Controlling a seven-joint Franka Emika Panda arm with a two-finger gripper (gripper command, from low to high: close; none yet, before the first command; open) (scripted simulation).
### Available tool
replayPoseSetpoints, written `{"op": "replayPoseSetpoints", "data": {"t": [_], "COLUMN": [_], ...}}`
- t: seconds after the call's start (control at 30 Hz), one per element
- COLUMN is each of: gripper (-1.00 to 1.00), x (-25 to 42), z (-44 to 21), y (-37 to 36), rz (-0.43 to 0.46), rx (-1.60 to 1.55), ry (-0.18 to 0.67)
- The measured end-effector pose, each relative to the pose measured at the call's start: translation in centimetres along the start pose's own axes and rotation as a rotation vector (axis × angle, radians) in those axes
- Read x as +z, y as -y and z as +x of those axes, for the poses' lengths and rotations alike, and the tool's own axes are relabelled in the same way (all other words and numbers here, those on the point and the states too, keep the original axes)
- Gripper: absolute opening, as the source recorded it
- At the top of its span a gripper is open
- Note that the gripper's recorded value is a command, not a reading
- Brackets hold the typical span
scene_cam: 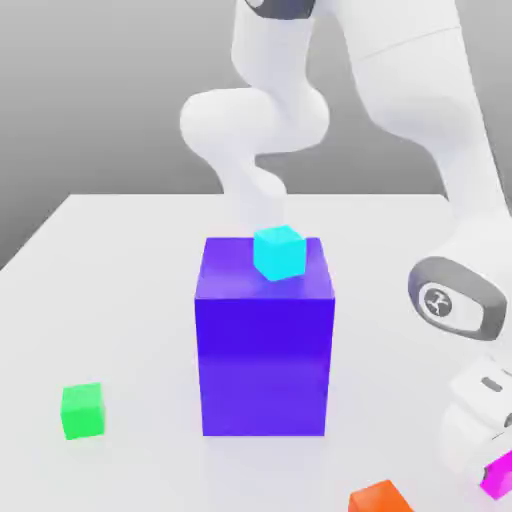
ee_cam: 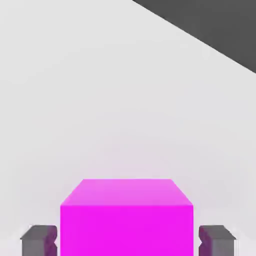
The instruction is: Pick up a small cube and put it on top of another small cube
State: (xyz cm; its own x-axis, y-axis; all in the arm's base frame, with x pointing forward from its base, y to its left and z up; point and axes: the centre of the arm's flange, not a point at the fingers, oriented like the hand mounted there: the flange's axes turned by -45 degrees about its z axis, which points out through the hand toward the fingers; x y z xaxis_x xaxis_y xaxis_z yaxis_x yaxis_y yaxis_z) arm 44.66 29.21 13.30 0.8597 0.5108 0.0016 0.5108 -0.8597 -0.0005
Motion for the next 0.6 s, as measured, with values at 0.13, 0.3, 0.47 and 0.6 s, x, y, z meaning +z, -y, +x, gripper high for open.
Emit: {"op": "replayPoseSetpoints", "data": {"t": [0.13,0.3,0.47,0.6], "gripper": [-1.00,-1.00,-1.00,-1.00], "x": [-1.0,-5.9,-7.0,-7.9], "z": [0.0,-0.8,-4.8,-9.7], "y": [0.0,-4.4,-15.6,-23.2], "rz": [0.001,-0.010,-0.030,-0.038], "rx": [0.000,0.156,0.590,0.938], "ry": [0.000,0.007,0.017,0.019]}}
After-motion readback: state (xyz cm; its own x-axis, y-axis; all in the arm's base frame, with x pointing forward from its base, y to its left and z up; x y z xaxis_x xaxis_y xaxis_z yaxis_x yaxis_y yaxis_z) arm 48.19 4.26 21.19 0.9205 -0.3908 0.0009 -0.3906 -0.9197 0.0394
